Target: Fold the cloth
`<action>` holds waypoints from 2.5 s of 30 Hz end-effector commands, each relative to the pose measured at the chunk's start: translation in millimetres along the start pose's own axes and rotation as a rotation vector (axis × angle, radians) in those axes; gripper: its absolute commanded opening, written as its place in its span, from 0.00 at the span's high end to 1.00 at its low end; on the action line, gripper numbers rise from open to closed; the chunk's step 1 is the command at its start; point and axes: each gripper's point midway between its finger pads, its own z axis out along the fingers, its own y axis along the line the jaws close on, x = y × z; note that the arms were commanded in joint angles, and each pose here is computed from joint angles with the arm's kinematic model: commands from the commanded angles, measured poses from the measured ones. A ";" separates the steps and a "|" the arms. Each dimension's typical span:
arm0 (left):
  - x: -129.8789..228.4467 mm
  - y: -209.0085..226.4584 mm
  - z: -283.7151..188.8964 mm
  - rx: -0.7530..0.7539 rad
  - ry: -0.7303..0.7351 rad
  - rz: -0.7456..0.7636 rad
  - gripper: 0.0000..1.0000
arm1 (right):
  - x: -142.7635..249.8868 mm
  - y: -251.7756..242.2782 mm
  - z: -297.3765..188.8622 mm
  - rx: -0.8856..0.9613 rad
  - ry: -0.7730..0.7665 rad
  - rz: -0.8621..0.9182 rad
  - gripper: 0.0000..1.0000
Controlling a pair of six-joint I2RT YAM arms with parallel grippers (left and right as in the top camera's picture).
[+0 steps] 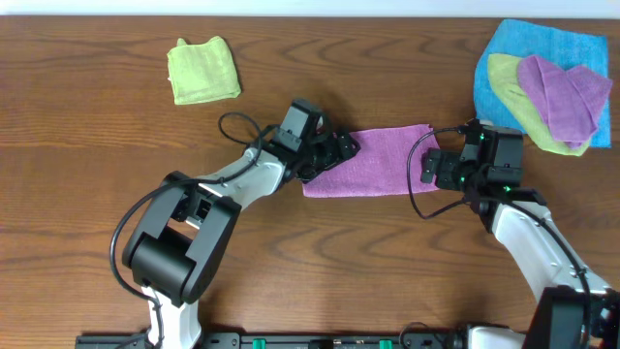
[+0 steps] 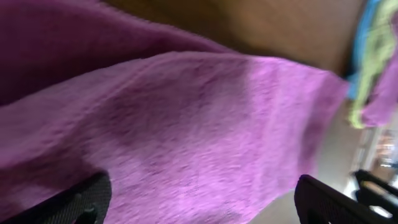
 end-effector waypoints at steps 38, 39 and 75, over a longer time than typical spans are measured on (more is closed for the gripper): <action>-90.6 3.2 -69.6 -0.018 -0.073 0.035 0.05 | 0.2 71.9 36.4 -0.247 0.074 -0.141 0.01; -93.5 1.3 -73.6 -0.020 -0.074 0.029 0.05 | 3.4 70.6 38.5 -0.242 0.086 -0.139 0.01; -79.5 48.5 -264.7 -0.510 -0.051 0.238 0.05 | 48.2 90.6 63.0 -0.208 0.212 -0.191 0.69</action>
